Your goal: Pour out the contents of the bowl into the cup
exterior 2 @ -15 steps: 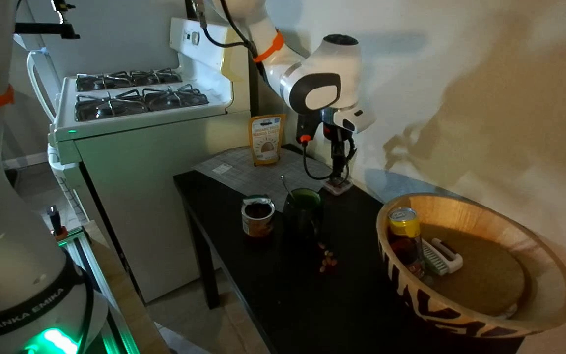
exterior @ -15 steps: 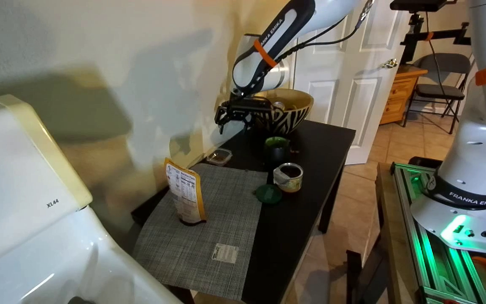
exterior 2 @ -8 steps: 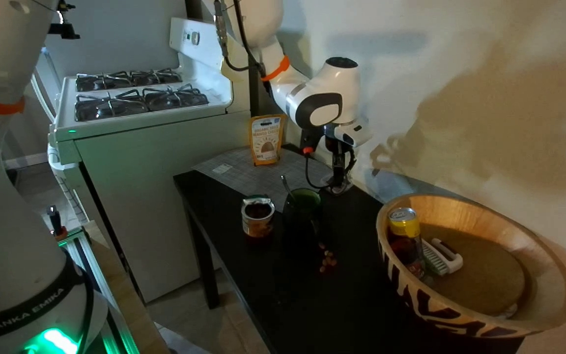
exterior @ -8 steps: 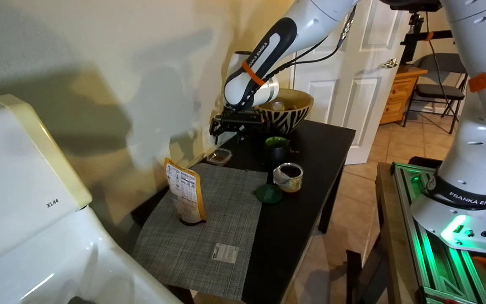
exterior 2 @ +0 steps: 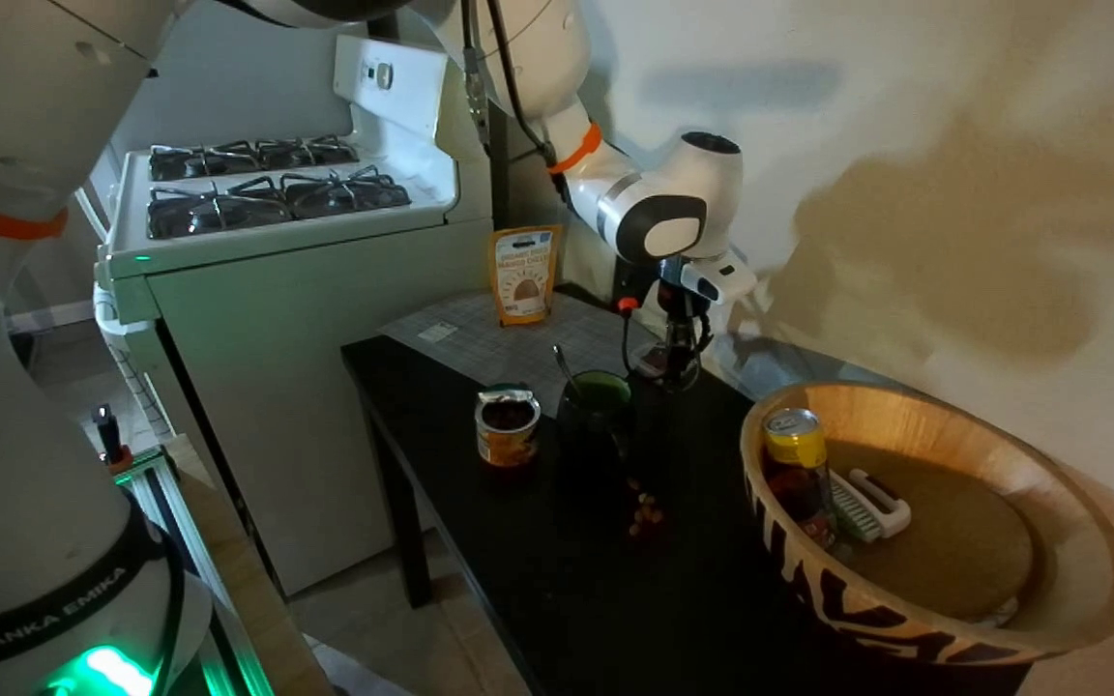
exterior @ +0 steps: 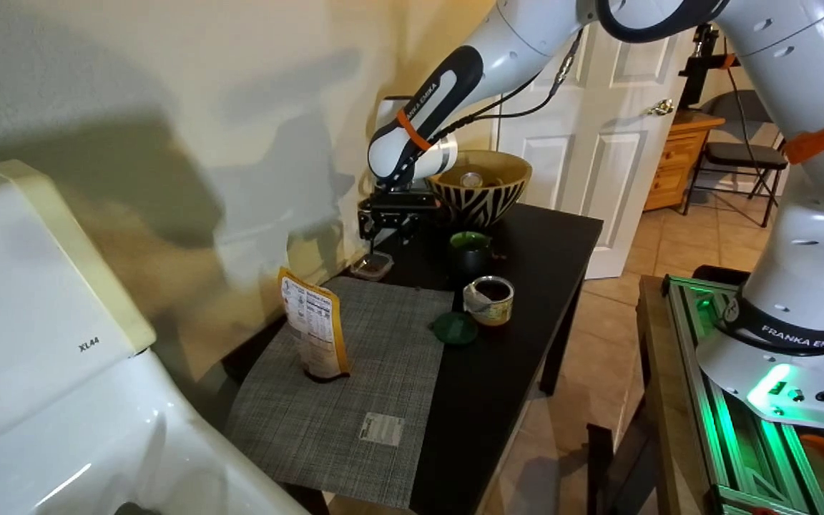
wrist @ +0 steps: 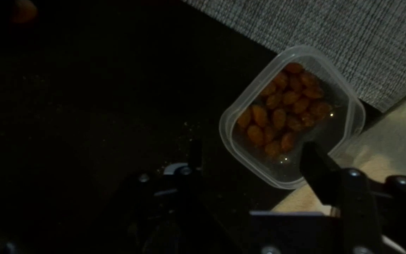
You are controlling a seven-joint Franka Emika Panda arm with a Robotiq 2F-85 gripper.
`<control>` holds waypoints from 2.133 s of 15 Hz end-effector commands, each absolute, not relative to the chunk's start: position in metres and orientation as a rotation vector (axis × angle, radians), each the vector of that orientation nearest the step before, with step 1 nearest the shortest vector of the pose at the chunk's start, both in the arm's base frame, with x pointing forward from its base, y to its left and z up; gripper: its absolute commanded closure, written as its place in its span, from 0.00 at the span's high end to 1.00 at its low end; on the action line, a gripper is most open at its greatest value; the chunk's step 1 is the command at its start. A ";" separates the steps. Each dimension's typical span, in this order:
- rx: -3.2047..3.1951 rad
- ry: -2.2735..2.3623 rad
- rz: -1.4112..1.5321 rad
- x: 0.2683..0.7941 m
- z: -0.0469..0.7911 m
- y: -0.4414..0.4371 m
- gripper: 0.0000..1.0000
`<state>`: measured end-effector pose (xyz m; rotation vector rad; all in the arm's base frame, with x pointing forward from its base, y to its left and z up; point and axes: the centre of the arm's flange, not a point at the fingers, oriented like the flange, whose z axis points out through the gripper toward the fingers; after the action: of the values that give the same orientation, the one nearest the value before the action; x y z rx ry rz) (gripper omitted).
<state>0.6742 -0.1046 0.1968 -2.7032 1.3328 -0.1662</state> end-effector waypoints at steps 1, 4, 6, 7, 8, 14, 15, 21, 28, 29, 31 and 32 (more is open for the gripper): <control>-2.708 1.338 -0.101 0.693 0.184 -0.112 0.63; -2.719 1.336 -0.057 0.694 0.176 -0.110 0.47; -2.719 1.335 -0.045 0.694 0.171 -0.108 0.44; -2.718 1.334 -0.043 0.695 0.169 -0.106 0.37; -2.721 1.334 -0.037 0.695 0.166 -0.105 0.35; -2.730 1.322 -0.010 0.698 0.161 -0.098 0.00; -2.734 1.314 -0.002 0.699 0.163 -0.096 0.00; -2.848 1.190 0.008 0.671 0.208 -0.071 0.03; -3.051 1.105 -0.172 0.606 0.273 -0.027 0.03; -3.052 1.120 -0.226 0.595 0.281 -0.024 0.03; -3.043 1.141 -0.320 0.575 0.296 -0.021 0.03; -3.036 1.154 -0.367 0.564 0.300 -0.023 0.03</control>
<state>0.6229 -0.0262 0.2789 -3.0445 1.1007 -0.2449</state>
